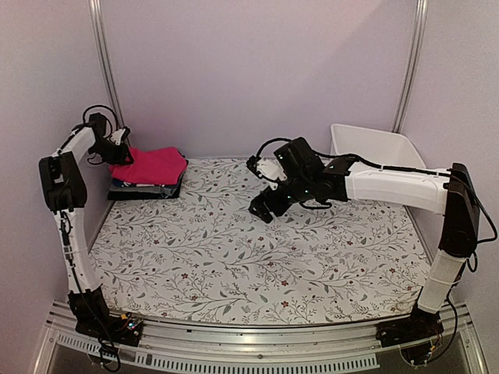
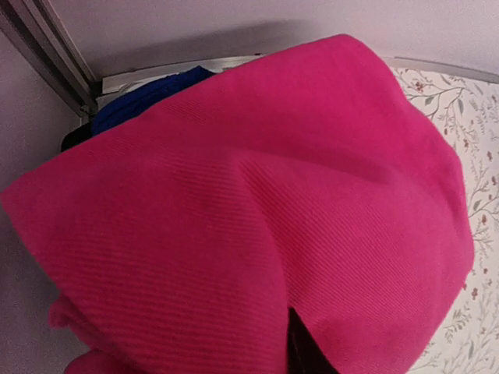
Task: Fold and stack the mixed laundry pile
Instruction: Place the square-folded trousers at the corner of the board.
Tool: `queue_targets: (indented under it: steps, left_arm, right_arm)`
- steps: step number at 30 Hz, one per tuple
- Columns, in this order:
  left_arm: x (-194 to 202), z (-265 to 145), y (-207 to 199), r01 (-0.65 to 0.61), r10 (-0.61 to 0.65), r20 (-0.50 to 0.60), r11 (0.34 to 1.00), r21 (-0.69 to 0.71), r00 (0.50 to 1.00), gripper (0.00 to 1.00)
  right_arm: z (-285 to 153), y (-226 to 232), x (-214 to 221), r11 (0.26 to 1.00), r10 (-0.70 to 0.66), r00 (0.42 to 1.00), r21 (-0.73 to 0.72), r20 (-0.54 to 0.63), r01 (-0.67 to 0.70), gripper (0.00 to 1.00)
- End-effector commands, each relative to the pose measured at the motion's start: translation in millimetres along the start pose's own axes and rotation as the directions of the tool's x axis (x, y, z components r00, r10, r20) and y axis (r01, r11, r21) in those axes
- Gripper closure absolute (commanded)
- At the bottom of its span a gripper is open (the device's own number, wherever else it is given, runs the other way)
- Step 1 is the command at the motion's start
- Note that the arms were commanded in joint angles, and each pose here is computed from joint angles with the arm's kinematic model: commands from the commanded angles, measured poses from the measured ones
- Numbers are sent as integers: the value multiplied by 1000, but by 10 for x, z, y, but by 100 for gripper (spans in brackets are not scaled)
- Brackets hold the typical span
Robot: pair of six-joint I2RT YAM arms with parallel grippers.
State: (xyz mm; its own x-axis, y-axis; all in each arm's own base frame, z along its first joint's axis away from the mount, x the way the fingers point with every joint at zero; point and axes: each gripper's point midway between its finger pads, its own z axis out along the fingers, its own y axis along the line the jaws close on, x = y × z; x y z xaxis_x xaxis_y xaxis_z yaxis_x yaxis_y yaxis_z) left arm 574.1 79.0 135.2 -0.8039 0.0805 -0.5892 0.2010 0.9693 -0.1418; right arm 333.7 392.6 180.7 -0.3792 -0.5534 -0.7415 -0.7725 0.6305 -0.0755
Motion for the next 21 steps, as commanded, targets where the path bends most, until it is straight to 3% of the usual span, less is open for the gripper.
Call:
queue_targets:
  steps: [1, 5, 10, 11, 12, 13, 17, 21]
  left_arm:
    - [-53, -44, 549, -2, -3, -15, 951, -309, 1000, 64]
    - [-170, -293, 641, 15, -11, 11, 914, -406, 1000, 52]
    - [-471, -783, 421, 25, 27, 111, 897, -441, 993, 39]
    - [-533, -899, 379, 30, 36, 138, 893, -449, 990, 32]
    - [-592, -1003, 322, 37, 43, 165, 891, -452, 985, 7]
    - [-648, -1093, 257, 46, 46, 192, 893, -448, 980, 1]
    - [-822, -1364, -1, 107, 13, 300, 919, -380, 954, 0]
    - [-843, -1346, -303, 167, -85, 361, 965, -201, 929, 0]
  right_arm:
    - [-45, -16, 5, 1000, 0, 1000, -10, -4, -1, 1]
    - [-45, -11, 13, 1000, -1, 1000, -11, -6, 1, 1]
    - [-37, -24, 26, 1000, -7, 1000, -4, -9, 7, 1]
    - [-34, -22, 35, 1000, -7, 1000, -5, -11, 7, 1]
    - [-32, -30, 32, 1000, -6, 1000, -4, -10, 6, 1]
    - [-30, -31, 33, 1000, -6, 1000, -3, -9, 6, 1]
    - [-35, -119, 3, 1000, 18, 1000, 5, 6, -18, 1]
    - [-63, -264, -48, 998, 63, 997, 13, 37, -63, 1]
